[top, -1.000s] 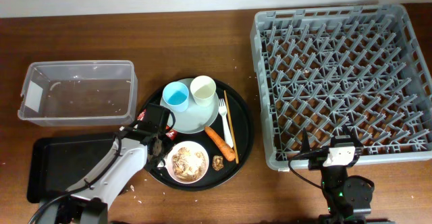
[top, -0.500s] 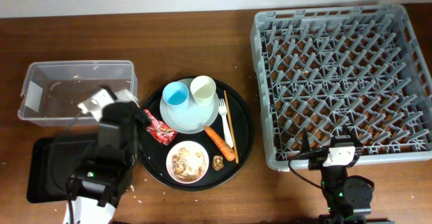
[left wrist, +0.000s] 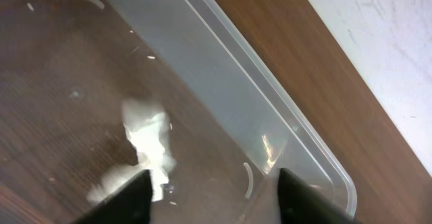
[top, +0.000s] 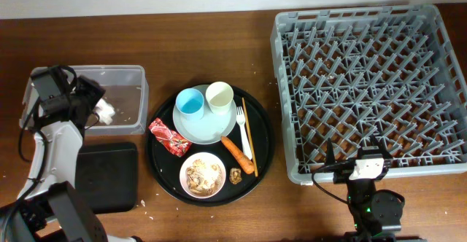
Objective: Sort waste into correct bins and load items into the dishwasher rack
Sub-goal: 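Carry the tissue left and drop it into the clear bin, then grasp the red snack wrapper with the left gripper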
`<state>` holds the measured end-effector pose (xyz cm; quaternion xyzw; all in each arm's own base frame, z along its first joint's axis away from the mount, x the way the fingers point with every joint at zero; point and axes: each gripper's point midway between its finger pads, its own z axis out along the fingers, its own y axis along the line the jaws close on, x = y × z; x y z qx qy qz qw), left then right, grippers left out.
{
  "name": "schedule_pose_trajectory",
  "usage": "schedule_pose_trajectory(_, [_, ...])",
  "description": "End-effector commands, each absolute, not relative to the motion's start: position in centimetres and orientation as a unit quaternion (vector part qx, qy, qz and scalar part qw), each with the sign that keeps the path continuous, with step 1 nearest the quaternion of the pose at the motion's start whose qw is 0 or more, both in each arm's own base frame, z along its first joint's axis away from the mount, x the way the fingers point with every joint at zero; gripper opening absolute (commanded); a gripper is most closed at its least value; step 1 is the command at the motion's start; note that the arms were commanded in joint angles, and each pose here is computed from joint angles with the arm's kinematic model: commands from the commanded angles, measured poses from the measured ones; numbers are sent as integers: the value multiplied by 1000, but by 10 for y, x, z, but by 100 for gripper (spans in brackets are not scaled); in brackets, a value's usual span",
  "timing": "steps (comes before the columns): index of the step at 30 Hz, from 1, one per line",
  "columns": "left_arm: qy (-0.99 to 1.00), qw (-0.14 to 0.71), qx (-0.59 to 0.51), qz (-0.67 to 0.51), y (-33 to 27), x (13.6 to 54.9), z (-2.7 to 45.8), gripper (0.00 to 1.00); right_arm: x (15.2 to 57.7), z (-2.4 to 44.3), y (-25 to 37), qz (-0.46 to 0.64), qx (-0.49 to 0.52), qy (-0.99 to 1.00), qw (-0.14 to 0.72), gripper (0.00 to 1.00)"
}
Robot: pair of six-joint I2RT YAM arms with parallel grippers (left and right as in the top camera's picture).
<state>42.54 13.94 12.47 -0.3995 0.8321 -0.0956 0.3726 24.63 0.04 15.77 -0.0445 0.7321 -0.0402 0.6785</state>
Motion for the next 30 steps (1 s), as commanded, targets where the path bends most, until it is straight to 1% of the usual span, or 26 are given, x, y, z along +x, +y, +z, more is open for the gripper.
schedule_pose_trajectory(1, [833,391,-380,-92,143,431,143,80,246,155,1,-41,-46,734,677,99])
schedule_pose_trajectory(3, [837,381,-381,-92,139,427,171,76,246,155,1,-41,-46,734,677,99])
schedule_pose_trajectory(4, [846,376,-366,-87,135,425,190,76,246,155,1,-42,-46,734,677,99])
schedule_pose_trajectory(5, [862,366,-342,-81,125,418,225,75,246,155,1,-42,-46,734,677,99])
schedule_pose_trajectory(6, [873,347,-334,-79,116,409,241,75,246,155,1,-41,-46,734,677,99])
schedule_pose_trajectory(7, [897,307,-307,-79,92,391,256,77,246,155,1,-41,-46,734,677,99])
schedule_pose_trajectory(8, [919,253,-291,-85,65,370,252,87,246,155,1,-41,-46,734,677,99])
schedule_pose_trajectory(10, [949,175,-248,-81,17,341,234,87,246,155,1,-41,-46,734,677,99])
schedule_pose_trajectory(12, [962,154,-219,-61,-8,332,225,86,246,155,1,-41,-46,734,677,99])
schedule_pose_trajectory(13, [966,149,-204,-50,-17,330,221,79,246,155,1,-41,-46,734,677,99])
schedule_pose_trajectory(14, [969,128,-208,-48,-37,322,206,68,246,155,1,-42,-46,734,677,99])
schedule_pose_trajectory(15, [961,122,-248,-17,-37,317,192,68,246,155,1,-41,-46,734,677,99])
schedule_pose_trajectory(17, [956,102,-273,6,-42,306,163,68,246,155,1,-41,-46,734,677,99])
schedule_pose_trajectory(19, [958,102,-267,4,-49,306,134,66,246,155,1,-42,-46,734,677,99])
schedule_pose_trajectory(20, [947,108,-302,24,-39,305,118,62,246,155,1,-42,-46,734,677,98])
schedule_pose_trajectory(22, [936,111,-332,34,-30,303,106,58,246,155,1,-41,-46,734,677,99])
schedule_pose_trajectory(24, [934,116,-337,32,-30,304,95,57,246,155,1,-41,-46,734,677,99])
schedule_pose_trajectory(26, [922,125,-365,23,-31,306,83,57,246,155,1,-41,-46,734,677,99])
schedule_pose_trajectory(30, [918,149,-366,18,-29,312,66,56,246,155,1,-42,-46,734,677,99])
